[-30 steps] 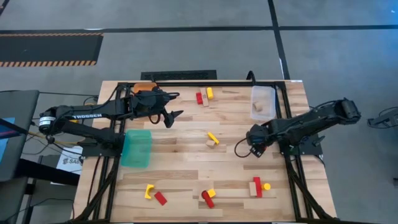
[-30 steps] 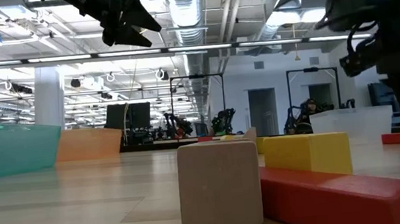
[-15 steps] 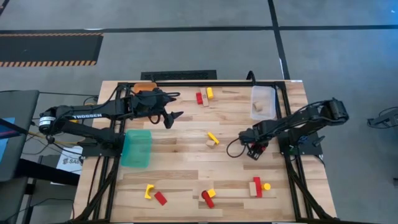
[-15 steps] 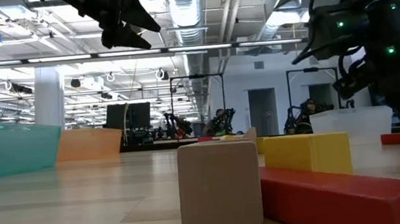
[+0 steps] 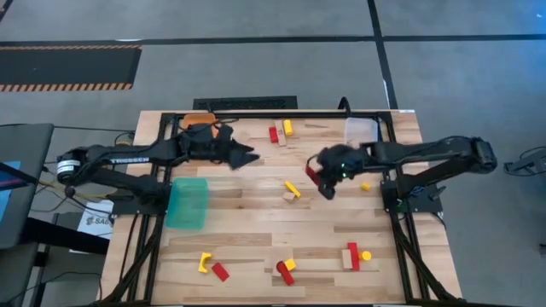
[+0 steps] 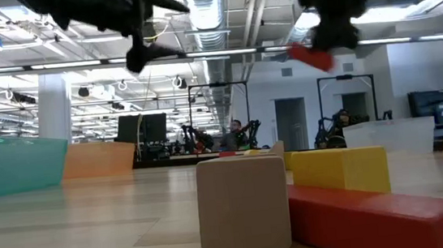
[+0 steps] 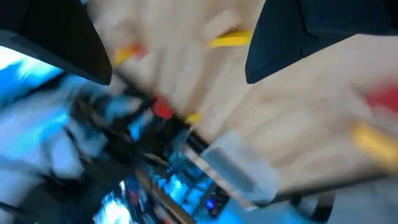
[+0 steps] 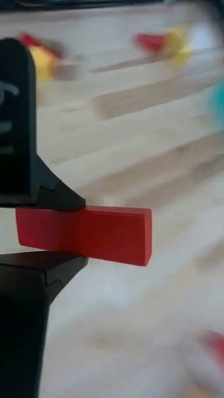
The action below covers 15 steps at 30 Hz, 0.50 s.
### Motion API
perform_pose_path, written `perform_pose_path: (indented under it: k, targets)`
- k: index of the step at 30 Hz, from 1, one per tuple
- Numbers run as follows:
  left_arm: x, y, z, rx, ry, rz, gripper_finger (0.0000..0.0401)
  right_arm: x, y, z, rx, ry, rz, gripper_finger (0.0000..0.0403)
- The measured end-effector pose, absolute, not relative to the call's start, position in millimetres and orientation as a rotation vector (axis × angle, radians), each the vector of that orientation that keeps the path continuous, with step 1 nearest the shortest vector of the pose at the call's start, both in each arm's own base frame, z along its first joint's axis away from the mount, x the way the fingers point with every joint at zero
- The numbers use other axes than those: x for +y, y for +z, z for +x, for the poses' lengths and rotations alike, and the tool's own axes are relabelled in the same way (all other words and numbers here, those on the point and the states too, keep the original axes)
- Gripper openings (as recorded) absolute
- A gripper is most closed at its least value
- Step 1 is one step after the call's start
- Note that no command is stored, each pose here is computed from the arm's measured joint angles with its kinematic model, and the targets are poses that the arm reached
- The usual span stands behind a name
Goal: Sort & place blocks by color
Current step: Put the red wooden block into the orange bin
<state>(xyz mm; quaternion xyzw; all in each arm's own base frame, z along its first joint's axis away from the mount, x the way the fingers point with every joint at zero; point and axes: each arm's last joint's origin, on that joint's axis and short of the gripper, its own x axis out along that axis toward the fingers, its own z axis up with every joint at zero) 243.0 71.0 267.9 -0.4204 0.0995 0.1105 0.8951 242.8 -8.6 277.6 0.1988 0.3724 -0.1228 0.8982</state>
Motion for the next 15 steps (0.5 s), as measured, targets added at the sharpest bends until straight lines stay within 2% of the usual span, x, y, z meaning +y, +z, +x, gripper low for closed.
perform_pose_path:
  k: [2,4,6,11,15]
  targets:
    - [78,258,251,0.178,0.273,-1.105,0.0357,-15,286,247,0.713,-0.258,0.335,0.0062]
    - [81,249,261,0.183,0.255,-1.237,0.0357,-21,290,252,0.671,-0.253,0.287,0.0062]
    - [82,239,273,0.187,0.213,-1.311,0.0357,-28,289,261,0.655,-0.263,0.269,0.0062]
    - [79,213,298,0.189,0.178,-1.465,0.0357,-41,268,278,0.758,-0.278,0.242,0.0062]
    - [80,191,311,0.238,0.238,-1.508,0.0357,-44,251,293,0.828,-0.265,0.223,0.0062]
